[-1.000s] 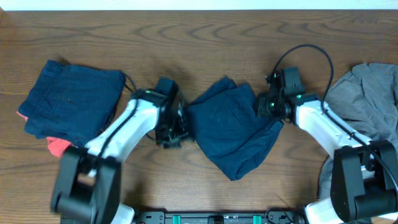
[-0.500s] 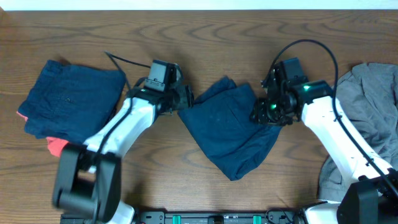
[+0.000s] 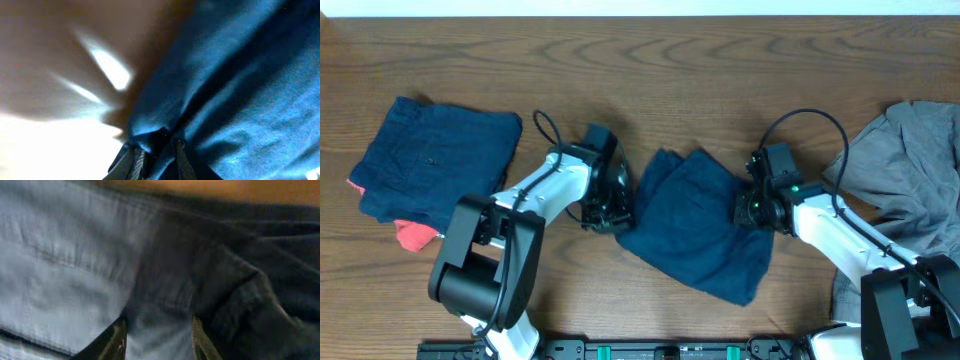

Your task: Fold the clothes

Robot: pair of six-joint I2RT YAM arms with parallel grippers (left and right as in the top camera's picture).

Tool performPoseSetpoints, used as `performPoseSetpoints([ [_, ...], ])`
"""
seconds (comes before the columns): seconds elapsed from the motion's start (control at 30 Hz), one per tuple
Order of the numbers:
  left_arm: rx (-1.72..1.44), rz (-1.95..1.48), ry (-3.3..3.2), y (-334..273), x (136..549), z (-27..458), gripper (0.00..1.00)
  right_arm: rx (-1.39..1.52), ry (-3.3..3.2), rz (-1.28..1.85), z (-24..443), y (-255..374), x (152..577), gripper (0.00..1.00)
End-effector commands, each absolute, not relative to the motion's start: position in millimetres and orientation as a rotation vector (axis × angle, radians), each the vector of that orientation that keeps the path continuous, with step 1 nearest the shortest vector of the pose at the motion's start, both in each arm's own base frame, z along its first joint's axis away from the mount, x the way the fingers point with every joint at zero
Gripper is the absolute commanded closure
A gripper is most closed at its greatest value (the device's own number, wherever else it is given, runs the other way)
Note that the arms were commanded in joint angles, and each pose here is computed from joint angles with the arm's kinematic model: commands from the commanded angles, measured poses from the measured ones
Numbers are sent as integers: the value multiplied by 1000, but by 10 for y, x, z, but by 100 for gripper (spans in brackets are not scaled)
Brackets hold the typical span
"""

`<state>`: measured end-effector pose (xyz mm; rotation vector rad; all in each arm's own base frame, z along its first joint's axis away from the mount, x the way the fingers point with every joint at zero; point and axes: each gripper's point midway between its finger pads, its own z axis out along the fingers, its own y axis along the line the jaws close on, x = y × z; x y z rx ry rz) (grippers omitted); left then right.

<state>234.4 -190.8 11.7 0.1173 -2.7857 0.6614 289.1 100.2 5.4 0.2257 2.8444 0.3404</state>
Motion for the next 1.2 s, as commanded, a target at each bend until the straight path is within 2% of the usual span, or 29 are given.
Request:
performPoseSetpoints([
  [0.0,81,785,-2692,-2098,2197,264,73,197,2754,247,52,852,3093,56],
  [0.13,58,829,-2771,-2082,2318,435,68,152,2678,272,138,902,3262,52],
  [0.2,44,850,-2867,-2037,2480,538,62,151,2681,272,134,906,3255,52],
  [0.27,23,901,-2971,-2018,2679,670,39,150,2692,268,122,904,3229,51],
  [0.3,5,930,-3027,-2022,2788,738,24,149,2698,267,116,904,3217,51],
  [0.4,-19,916,-3184,-1981,3068,808,0,149,2712,268,102,907,3186,49],
  [0.57,-19,908,-3210,-2006,3211,657,2,137,2727,290,91,947,3148,48],
  [0.83,-61,1040,-3028,-2298,3147,209,2,138,2731,289,88,946,3140,47],
  [0.97,-177,1214,-2886,-2651,2997,157,2,138,2735,288,84,944,3132,47],
  [1.1,-293,1244,-2821,-2919,2794,105,1,138,2734,288,84,944,3133,47],
  [1.13,-326,1247,-2816,-2978,2754,107,2,138,2735,288,84,944,3132,46],
  [1.17,-358,1261,-2816,-3037,2735,122,13,138,2735,288,84,944,3132,47],
])
